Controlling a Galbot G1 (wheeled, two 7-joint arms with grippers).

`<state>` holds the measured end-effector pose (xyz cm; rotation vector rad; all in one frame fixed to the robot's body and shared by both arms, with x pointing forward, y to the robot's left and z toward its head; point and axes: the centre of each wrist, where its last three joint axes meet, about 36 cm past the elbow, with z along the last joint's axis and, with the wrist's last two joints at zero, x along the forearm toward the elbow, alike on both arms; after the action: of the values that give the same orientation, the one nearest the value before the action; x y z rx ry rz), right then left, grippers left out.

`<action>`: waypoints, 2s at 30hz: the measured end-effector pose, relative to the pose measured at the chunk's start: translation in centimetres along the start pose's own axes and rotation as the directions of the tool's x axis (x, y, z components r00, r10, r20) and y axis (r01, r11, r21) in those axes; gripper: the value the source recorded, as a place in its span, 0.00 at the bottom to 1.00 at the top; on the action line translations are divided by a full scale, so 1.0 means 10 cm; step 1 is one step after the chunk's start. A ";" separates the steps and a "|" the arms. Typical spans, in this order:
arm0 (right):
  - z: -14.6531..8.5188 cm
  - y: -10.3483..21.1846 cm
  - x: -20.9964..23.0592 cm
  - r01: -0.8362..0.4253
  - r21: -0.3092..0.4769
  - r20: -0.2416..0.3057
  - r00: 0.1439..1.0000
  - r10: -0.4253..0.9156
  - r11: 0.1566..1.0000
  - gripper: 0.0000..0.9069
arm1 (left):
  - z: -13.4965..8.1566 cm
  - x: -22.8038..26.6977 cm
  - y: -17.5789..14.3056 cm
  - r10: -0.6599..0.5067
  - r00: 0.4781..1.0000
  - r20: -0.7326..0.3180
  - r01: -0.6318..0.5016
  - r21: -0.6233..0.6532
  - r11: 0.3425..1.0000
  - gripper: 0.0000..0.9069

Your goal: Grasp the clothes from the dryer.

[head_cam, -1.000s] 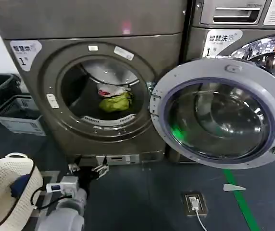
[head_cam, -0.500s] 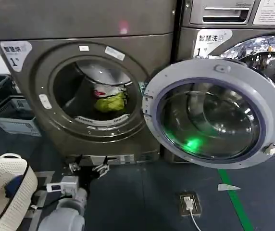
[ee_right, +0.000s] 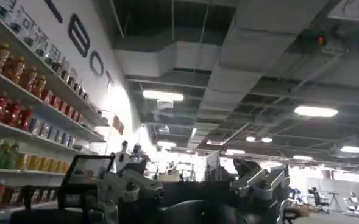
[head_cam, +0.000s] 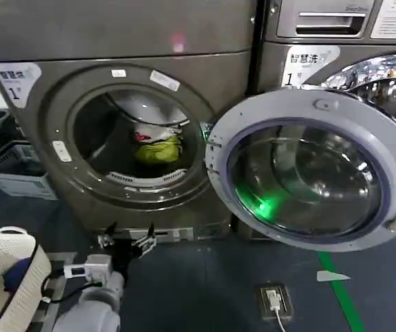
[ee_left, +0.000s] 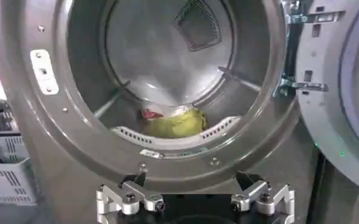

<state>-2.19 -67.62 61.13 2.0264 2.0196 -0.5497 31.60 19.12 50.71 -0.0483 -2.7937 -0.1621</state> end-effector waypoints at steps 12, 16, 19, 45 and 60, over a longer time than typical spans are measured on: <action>0.03 -0.02 -0.01 -0.006 -0.005 -0.005 1.000 0.006 1.000 1.00 | 0.01 0.00 0.00 0.000 1.000 -0.003 0.000 0.003 1.000 1.00; 0.04 -0.02 -0.01 -0.009 -0.005 -0.006 1.000 0.009 1.000 1.00 | 0.01 -0.01 0.00 0.000 1.000 -0.004 0.000 0.003 1.000 1.00; 0.04 -0.03 -0.02 -0.013 -0.005 -0.009 1.000 0.013 1.000 1.00 | 0.01 -0.02 -0.01 0.001 1.000 -0.005 -0.001 0.003 1.000 1.00; 0.05 -0.02 -0.01 -0.012 -0.007 -0.010 1.000 0.012 1.000 1.00 | 0.01 -0.02 0.00 0.001 1.000 -0.005 -0.001 0.002 1.000 1.00; 0.05 -0.02 0.00 -0.012 -0.008 -0.009 1.000 0.012 1.000 1.00 | 0.01 -0.02 0.01 -0.005 1.000 -0.002 0.005 0.002 1.000 1.00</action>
<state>-2.42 -67.85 60.69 2.0392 2.0099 -0.5303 31.76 19.22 50.60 -0.0412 -2.7920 -0.1604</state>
